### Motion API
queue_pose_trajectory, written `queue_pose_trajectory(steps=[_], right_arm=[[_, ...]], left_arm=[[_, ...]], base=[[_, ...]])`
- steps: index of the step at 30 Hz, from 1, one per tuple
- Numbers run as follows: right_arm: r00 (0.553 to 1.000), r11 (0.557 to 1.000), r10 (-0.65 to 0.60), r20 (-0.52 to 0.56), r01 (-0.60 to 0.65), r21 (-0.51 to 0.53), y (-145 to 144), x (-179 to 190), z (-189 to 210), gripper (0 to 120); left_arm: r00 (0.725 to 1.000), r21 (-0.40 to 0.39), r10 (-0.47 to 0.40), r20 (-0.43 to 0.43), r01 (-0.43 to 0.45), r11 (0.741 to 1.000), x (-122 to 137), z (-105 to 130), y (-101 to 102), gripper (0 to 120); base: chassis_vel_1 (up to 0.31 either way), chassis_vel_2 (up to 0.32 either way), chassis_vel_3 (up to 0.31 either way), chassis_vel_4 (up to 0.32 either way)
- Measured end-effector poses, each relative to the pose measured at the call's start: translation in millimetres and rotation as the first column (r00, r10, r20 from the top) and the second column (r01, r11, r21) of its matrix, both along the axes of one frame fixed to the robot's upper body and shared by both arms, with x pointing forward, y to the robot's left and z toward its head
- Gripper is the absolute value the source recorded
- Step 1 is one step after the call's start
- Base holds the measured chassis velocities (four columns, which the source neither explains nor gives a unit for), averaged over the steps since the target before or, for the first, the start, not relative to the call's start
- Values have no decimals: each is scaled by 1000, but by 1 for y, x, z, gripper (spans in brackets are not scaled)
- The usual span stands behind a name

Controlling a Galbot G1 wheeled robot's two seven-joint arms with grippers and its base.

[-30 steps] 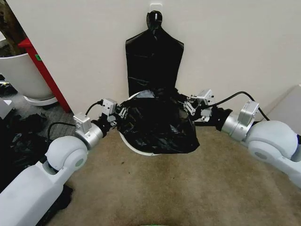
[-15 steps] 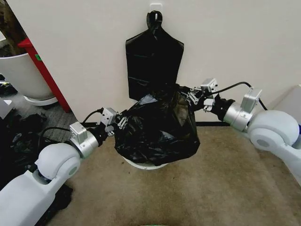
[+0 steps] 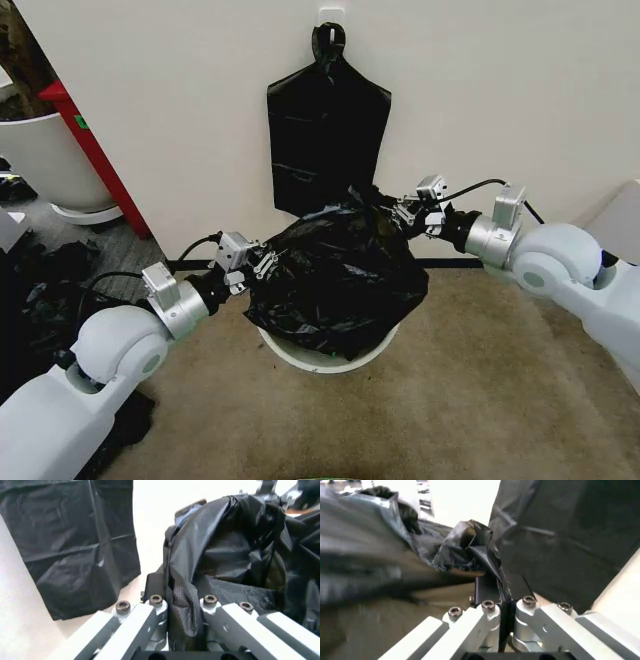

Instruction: Place the garbage bag over the trash bin.

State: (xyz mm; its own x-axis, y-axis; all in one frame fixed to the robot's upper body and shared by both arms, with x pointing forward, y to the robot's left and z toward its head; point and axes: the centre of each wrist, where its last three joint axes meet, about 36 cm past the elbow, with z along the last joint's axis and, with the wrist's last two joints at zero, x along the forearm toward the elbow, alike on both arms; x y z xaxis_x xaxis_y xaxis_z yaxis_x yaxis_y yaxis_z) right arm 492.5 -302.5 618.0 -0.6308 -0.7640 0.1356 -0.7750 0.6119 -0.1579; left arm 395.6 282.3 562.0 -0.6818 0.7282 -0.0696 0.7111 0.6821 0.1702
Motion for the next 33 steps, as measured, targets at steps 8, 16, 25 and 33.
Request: queue_pose_trajectory(steps=[8,16,25,33], right_arm=[[995,997,62,-80,-66,-41,-30,-3,-25,0],[992,996,70,-103,-76,-51,-46,-13,-34,0],[997,1000,4,-73,-3,8,-41,-22,-20,26],[996,996,-81,-22,82,34,-43,-30,5,54]], left_arm=[[1000,-81,20,-7,-20,996,0,-4,4,4],[997,-192,57,-52,-66,979,2,-5,2,4],[984,-248,109,-139,-141,958,6,-10,3,4],[954,-284,194,-227,-255,924,8,-18,9,4]], base=[[0,0,0,0],[0,0,0,0],[0,0,0,0],[0,0,0,0]])
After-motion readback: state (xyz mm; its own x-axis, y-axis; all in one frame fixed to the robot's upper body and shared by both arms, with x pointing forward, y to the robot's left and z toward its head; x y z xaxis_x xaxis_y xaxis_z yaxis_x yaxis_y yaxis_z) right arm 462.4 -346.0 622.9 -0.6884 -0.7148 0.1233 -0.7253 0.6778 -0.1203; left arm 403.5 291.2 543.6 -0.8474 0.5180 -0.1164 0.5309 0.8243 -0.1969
